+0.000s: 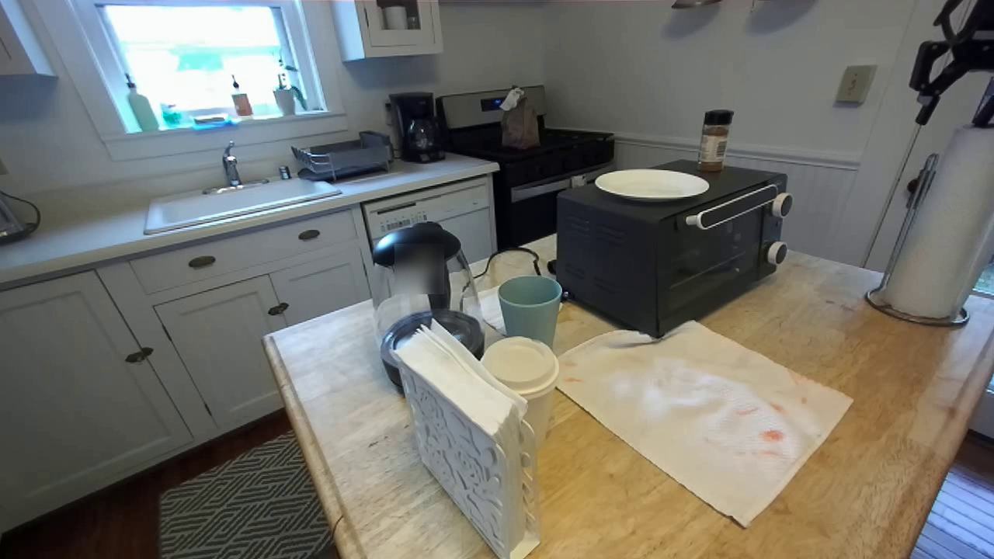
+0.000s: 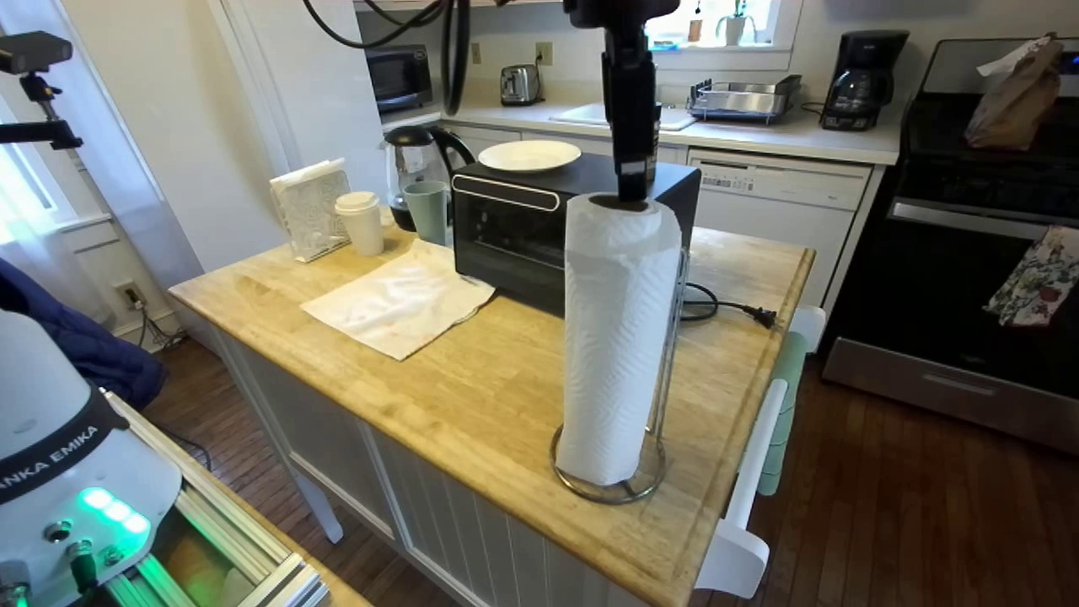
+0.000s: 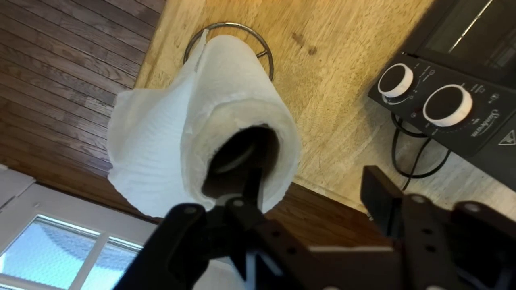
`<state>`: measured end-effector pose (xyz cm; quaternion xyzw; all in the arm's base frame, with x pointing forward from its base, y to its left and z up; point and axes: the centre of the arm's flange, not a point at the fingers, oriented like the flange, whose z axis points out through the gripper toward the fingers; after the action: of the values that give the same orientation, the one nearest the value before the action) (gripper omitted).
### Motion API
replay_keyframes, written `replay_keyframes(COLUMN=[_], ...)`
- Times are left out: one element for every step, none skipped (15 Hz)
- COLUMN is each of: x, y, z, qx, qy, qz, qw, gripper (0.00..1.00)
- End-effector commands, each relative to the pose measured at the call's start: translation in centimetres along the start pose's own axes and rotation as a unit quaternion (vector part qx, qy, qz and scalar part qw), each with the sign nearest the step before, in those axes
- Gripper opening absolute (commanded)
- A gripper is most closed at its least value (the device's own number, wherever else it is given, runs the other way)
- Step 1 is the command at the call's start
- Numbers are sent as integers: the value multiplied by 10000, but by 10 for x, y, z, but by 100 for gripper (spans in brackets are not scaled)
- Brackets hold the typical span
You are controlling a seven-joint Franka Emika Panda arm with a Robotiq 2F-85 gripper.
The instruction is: Remove the kitchen tissue from the tissue stand and put it on the table
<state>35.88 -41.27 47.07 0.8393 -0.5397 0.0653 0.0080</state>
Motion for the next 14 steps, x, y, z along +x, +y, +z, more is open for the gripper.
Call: replay_keyframes(x=[9, 10, 9, 9, 9, 9, 8, 8, 7, 7, 7, 6, 5, 4], y=[-5, -5, -4, -4, -4, -3, -3, -2, -1, -1, 0, 0, 0, 0], z=[2, 2, 2, 2, 2, 2, 2, 1, 1, 0, -1, -1, 0, 1], qx=[-69, -94, -127, -137, -145, -147, -150, -158, -165, -173, -161, -165, -180, -213], qy=[-5, -15, -21, -26, -38, -47, -54, -66, -78, -84, -104, -132, -157, -206], qz=[93, 82, 73, 75, 75, 84, 84, 86, 86, 98, 98, 96, 102, 85], qw=[9999, 9999, 9999, 9999, 9999, 9998, 9998, 9998, 9998, 9998, 9998, 9997, 9997, 9995], gripper=[78, 81, 83, 90, 96, 99, 100, 100, 100, 100, 100, 100, 100, 100])
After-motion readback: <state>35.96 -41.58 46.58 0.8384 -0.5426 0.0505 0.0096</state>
